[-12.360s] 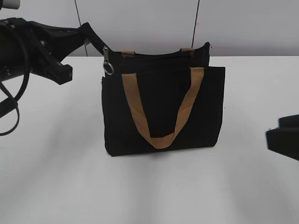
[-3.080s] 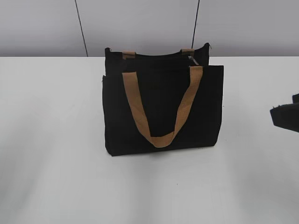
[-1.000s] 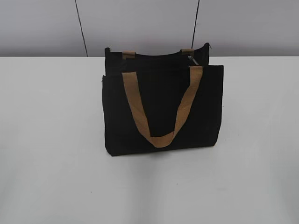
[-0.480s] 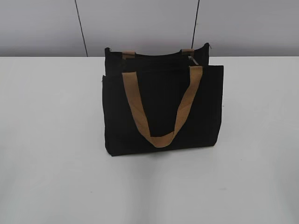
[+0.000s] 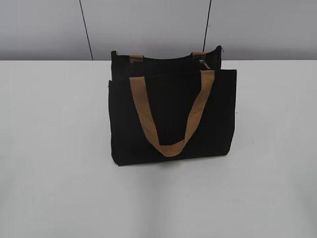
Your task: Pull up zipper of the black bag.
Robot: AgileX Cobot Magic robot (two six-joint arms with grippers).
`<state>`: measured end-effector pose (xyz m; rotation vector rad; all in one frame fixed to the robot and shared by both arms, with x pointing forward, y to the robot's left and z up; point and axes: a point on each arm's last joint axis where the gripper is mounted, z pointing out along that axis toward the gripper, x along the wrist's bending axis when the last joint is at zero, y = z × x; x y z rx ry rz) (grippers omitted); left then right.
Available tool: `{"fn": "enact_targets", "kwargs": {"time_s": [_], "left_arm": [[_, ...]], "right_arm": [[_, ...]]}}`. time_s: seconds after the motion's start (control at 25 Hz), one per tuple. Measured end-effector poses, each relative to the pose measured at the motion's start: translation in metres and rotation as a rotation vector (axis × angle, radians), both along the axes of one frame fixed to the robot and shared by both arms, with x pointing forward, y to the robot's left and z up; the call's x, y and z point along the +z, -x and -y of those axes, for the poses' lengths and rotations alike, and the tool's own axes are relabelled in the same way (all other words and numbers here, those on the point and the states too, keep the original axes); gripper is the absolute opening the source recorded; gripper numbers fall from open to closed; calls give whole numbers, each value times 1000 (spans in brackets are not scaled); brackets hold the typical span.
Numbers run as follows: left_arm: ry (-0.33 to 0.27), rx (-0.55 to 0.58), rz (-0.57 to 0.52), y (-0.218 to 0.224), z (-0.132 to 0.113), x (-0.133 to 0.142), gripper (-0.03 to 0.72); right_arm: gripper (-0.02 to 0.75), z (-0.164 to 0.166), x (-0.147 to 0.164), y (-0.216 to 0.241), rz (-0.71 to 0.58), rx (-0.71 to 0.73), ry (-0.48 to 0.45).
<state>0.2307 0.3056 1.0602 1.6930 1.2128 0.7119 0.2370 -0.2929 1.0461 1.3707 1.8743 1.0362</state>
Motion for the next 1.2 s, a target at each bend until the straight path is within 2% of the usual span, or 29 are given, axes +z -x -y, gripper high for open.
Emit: {"fn": "enact_targets", "kwargs": {"time_s": [0.48, 0.84, 1.2], "left_arm": [[0, 180, 0, 1, 2, 0, 241], [0, 195, 0, 1, 2, 0, 239], [0, 230, 0, 1, 2, 0, 239]], "right_arm": [[382, 0, 0, -1, 0, -141, -1], [382, 0, 0, 4, 36, -208, -5], [382, 0, 0, 4, 36, -214, -5]]}}
